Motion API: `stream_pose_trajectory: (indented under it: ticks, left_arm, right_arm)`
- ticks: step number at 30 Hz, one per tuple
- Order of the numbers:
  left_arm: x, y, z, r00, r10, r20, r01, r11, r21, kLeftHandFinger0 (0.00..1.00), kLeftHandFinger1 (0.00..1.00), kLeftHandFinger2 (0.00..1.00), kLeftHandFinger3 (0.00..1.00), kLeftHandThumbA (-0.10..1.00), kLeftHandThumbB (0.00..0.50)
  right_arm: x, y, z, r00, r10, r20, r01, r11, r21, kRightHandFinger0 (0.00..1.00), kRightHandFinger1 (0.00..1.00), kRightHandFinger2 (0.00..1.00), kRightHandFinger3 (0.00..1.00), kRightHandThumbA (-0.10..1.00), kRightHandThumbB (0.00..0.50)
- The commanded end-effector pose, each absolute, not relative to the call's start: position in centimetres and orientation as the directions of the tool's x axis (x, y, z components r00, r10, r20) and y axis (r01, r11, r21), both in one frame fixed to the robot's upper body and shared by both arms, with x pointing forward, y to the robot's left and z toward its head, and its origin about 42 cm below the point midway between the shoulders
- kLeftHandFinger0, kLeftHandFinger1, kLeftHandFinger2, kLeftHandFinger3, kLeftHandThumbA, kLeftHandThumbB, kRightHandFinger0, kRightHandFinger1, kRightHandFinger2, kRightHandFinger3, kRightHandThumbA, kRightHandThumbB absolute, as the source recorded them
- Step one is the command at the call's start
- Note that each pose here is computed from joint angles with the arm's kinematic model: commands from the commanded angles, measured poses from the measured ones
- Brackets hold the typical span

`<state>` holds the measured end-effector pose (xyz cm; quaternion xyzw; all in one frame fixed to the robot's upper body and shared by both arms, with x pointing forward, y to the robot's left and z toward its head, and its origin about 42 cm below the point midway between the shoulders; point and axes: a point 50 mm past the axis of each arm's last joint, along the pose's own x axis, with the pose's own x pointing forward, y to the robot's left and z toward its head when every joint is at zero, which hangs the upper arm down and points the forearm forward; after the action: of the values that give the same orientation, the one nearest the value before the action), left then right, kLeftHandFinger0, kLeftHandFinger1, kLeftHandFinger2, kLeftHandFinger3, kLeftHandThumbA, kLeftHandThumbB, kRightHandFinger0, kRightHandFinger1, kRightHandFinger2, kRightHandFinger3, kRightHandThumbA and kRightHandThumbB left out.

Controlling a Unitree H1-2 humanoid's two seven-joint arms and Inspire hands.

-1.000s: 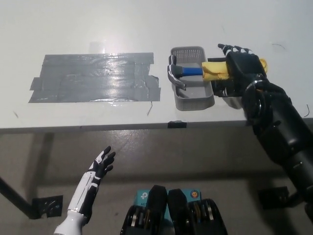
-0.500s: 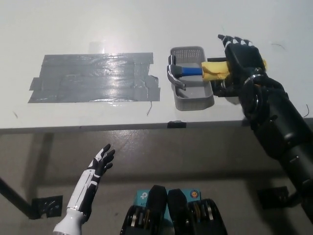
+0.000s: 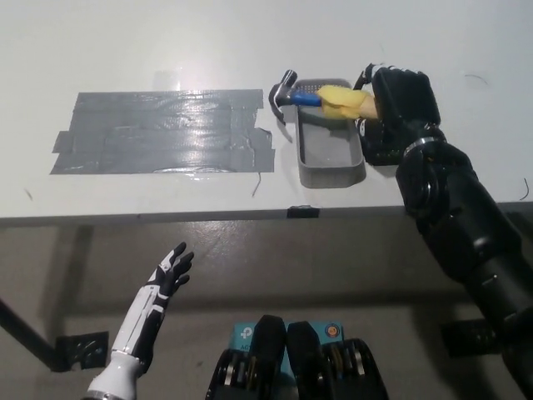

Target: The robot picks the hammer placed on top of the gray container with right hand and places it on the grey area of the desk

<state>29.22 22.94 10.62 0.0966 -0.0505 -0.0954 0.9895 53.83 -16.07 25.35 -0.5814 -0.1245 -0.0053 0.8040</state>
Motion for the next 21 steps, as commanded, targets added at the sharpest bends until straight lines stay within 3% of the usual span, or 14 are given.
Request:
stream_pose_trajectory:
  ticks: [1, 4, 8, 10, 13, 14, 17, 19, 21]
  left_arm:
    - [29.9, 23.2, 12.2, 0.966, -0.223, 0.133, 0.194, 0.960, 0.201, 1.00, 1.00, 1.00, 1.00, 1.00, 0.086]
    - [29.9, 23.2, 12.2, 0.967, -0.222, 0.129, 0.194, 0.961, 0.196, 1.00, 1.00, 1.00, 1.00, 1.00, 0.091]
    - [30.0, 23.2, 12.3, 0.967, -0.222, 0.129, 0.195, 0.961, 0.194, 0.99, 1.00, 1.00, 1.00, 1.00, 0.099]
    - [30.0, 23.1, 12.3, 0.966, -0.222, 0.129, 0.195, 0.961, 0.194, 0.98, 1.00, 1.00, 1.00, 1.00, 0.093]
    - [30.0, 23.1, 12.3, 0.966, -0.226, 0.130, 0.198, 0.960, 0.197, 0.97, 1.00, 1.00, 1.00, 1.00, 0.082]
    - [30.0, 23.1, 12.3, 0.966, -0.226, 0.127, 0.199, 0.961, 0.194, 0.97, 1.00, 1.00, 1.00, 1.00, 0.089]
    - [30.0, 23.1, 12.3, 0.967, -0.222, 0.124, 0.197, 0.962, 0.189, 0.98, 1.00, 1.00, 1.00, 1.00, 0.091]
    - [30.1, 23.1, 12.3, 0.966, -0.226, 0.129, 0.199, 0.961, 0.192, 0.97, 1.00, 1.00, 1.00, 1.00, 0.090]
    - [30.1, 23.1, 12.4, 0.965, -0.226, 0.131, 0.199, 0.961, 0.192, 0.97, 1.00, 1.00, 1.00, 1.00, 0.093]
  right_arm:
    - [54.9, -17.0, 29.7, 0.897, 0.133, 0.422, 0.345, 0.387, -0.855, 0.00, 0.40, 0.77, 0.13, -0.10, 0.204]
    - [55.0, -17.4, 29.6, 0.892, 0.133, 0.431, 0.353, 0.389, -0.851, 0.00, 0.40, 0.76, 0.13, -0.10, 0.198]
    - [55.1, -17.9, 29.6, 0.883, 0.130, 0.452, 0.372, 0.395, -0.840, 0.00, 0.45, 0.82, 0.14, -0.10, 0.166]
    - [55.2, -18.2, 29.6, 0.881, 0.129, 0.455, 0.375, 0.396, -0.838, 0.00, 0.48, 0.88, 0.31, -0.10, 0.155]
    - [55.2, -18.2, 29.9, 0.862, 0.121, 0.491, 0.408, 0.407, -0.817, 0.00, 0.52, 0.89, 0.77, -0.10, 0.163]
    - [55.2, -18.1, 30.2, 0.857, 0.122, 0.501, 0.415, 0.414, -0.811, 0.00, 0.52, 0.89, 0.84, -0.10, 0.151]
    - [55.0, -17.3, 31.6, 0.795, 0.119, 0.595, 0.490, 0.451, -0.746, 0.00, 0.47, 0.85, 0.76, -0.10, 0.212]
    - [54.9, -16.9, 32.5, 0.774, 0.130, 0.620, 0.502, 0.470, -0.726, 0.00, 0.49, 0.80, 0.90, -0.10, 0.137]
    - [54.7, -16.5, 33.4, 0.751, 0.139, 0.646, 0.514, 0.491, -0.703, 0.00, 0.50, 0.78, 0.92, -0.10, 0.154]
